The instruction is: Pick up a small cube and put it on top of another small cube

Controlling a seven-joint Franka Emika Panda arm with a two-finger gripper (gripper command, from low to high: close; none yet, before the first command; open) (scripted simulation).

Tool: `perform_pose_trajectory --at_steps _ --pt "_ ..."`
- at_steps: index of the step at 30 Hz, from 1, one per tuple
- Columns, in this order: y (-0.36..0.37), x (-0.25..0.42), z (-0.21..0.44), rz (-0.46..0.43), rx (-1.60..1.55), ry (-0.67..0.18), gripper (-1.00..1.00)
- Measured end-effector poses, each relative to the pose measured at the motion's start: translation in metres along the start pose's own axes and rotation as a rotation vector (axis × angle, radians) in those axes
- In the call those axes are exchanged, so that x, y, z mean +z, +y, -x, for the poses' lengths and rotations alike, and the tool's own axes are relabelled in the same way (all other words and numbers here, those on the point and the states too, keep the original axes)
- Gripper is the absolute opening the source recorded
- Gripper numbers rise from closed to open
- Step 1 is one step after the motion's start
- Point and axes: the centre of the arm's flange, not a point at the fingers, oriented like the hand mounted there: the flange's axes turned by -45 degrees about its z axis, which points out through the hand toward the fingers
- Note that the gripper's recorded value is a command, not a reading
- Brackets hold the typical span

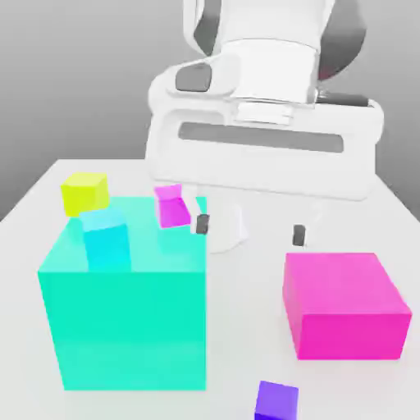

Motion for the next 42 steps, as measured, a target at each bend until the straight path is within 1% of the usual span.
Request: perform_pose_trajectory --at_steps 9,11,14,15,21,26,28,32,36,42 --pt "-0.032 0.146 0.057 -0.02 0.059 -0.233 0.0" --pt "-0.037 0.173 0.069 -0.026 0.068 -0.261 0.0" --pt "-0.039 0.214 0.081 -0.027 0.071 -0.27 0.0" --pt "-0.04 0.224 0.085 -0.027 0.07 -0.271 -1.0" --pt "-0.04 0.229 0.087 -0.027 0.07 -0.27 -1.0" --pt "-0.038 0.179 0.072 -0.028 0.071 -0.27 -1.0" --pt "-0.04 0.156 0.068 -0.013 0.038 -0.245 -1.0" --pt "0.008 0.11 0.042 0.06 0.12 -0.227 -1.0" --pt "0.074 0.058 0.023 0.118 0.256 -0.221 -1.0" --pt "0.141 -0.028 0.022 0.142 0.419 -0.219 -1.0"
